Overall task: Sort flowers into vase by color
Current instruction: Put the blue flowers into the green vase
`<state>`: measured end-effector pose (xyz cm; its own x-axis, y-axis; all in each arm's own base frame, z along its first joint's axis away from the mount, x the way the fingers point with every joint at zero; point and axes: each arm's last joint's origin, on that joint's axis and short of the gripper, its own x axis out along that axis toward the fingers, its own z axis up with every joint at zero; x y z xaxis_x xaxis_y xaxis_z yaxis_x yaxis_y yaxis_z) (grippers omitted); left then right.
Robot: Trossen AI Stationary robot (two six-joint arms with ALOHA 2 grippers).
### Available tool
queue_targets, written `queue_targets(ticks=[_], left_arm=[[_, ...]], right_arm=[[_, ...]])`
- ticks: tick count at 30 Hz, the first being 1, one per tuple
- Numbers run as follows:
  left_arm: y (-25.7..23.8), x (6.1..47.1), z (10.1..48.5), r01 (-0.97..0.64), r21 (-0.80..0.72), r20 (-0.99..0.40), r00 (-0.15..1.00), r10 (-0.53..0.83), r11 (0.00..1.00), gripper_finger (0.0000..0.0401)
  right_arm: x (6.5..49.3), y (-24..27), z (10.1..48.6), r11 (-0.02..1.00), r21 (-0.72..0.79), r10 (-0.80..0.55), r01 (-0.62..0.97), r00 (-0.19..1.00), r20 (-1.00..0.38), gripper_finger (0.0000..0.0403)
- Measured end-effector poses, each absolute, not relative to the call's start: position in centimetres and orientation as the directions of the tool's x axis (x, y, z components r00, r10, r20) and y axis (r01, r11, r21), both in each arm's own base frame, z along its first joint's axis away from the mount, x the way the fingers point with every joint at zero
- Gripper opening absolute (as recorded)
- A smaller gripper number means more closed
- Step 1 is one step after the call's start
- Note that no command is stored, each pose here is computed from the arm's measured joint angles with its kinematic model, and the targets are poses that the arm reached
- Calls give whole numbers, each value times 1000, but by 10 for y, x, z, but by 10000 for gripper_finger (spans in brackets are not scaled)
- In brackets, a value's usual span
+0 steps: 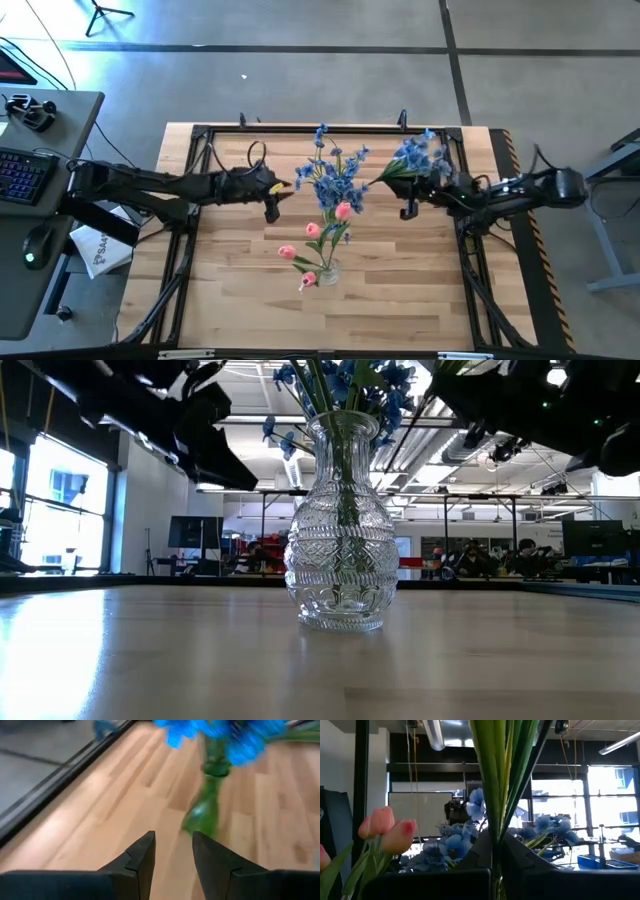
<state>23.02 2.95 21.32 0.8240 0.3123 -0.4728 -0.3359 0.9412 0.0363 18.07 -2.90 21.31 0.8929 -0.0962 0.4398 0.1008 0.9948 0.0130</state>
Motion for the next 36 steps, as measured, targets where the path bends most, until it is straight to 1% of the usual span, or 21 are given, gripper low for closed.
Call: queue_targets(ticks=[4,7,11,17,23,30,33,36], left_arm=[[29,232,190,-330,-20,-401,868,295,944,120],[29,237,179,-329,-33,-406,867,288,944,120],[29,247,167,-288,-50,-407,880,244,956,120],[30,261,151,-280,-57,-367,899,240,958,120],[31,271,148,-271,-73,-284,928,241,960,120],[32,295,151,-220,-20,-271,940,206,975,120],[33,306,151,-210,-6,-270,942,201,978,120],[34,314,148,-205,6,-277,940,199,979,120]], right_arm=[[196,-27,211,997,-3,-71,81,895,441,0],[208,-26,205,998,-3,-59,66,906,420,0],[223,-27,203,998,-6,-58,66,916,398,0],[243,-30,197,998,-4,-62,69,928,367,0],[248,-30,189,998,3,-66,68,943,326,0],[249,-30,186,998,5,-66,67,953,295,0],[256,-31,185,998,4,-62,63,968,243,0],[267,-32,184,999,-11,-47,50,986,161,0]])
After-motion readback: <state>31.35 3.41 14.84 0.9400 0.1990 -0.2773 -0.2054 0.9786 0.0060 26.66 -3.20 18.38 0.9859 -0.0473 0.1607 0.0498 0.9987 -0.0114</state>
